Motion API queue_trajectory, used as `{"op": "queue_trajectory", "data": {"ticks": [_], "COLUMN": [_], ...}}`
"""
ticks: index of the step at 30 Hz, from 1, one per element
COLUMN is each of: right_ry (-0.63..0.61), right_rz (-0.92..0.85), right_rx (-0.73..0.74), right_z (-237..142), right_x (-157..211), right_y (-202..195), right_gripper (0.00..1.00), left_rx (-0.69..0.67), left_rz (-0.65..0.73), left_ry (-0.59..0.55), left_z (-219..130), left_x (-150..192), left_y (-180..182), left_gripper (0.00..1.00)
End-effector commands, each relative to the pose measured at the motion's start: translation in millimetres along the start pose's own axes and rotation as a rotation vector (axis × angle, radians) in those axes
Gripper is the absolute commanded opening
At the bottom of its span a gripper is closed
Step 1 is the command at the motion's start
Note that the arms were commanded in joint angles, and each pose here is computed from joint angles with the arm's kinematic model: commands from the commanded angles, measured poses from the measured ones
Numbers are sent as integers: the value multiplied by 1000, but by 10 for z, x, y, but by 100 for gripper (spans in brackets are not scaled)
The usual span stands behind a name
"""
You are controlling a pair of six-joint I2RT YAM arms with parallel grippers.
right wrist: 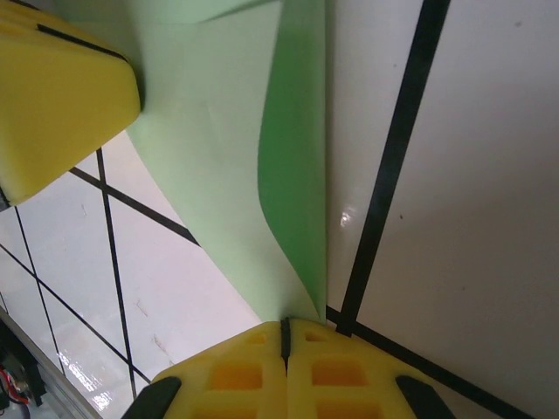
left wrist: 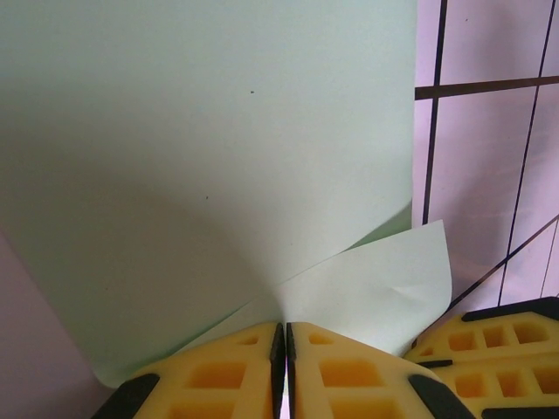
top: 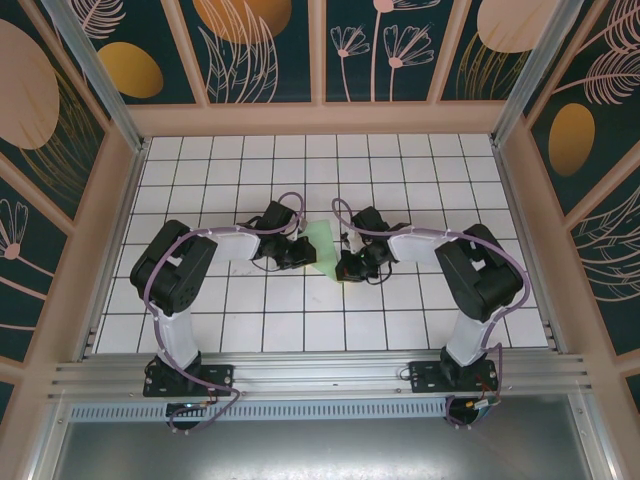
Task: Fold a paper plane with a square sheet of paper (fold left side to right side)
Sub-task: Third fold the triangle at the center of the table.
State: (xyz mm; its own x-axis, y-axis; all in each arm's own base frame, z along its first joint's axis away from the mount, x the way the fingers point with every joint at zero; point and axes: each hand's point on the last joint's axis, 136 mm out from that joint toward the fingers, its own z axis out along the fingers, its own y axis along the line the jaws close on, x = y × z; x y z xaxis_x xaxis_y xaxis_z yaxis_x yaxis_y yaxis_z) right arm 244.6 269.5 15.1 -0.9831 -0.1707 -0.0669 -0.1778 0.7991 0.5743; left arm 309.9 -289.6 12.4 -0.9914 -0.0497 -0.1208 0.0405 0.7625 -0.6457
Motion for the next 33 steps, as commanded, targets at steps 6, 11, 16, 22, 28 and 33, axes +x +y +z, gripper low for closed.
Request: {"op": "queue_trajectory", "data": {"ticks": [6,11,16,22,28,33], "right_ry": [53,54,60,62,65,70], "right_rz": [87,86,84,82,82,82], "right_rx": [130,156,164,165,166,167], "right_z": [89,85,97,93,94,103], "right_x": [246,250,252,247,253,264], "right_y": [-392,-438,-456,-452,-455,-465], "right_gripper": [0,0,0,0,0,0], "left_rx": [-34,22,74,84,87,95], "left_rz": [88,135,145,145,146,133], "left_ry": [-119,-117,-49,-1,8,20], "left_z": [-253,-330,-187,17,100,159], "left_x": [-219,-109,129,247,260,357], "left_y": [-216,-496,-601,-583,-539,-425], "left_gripper": [17,13,12,11,9,8]}}
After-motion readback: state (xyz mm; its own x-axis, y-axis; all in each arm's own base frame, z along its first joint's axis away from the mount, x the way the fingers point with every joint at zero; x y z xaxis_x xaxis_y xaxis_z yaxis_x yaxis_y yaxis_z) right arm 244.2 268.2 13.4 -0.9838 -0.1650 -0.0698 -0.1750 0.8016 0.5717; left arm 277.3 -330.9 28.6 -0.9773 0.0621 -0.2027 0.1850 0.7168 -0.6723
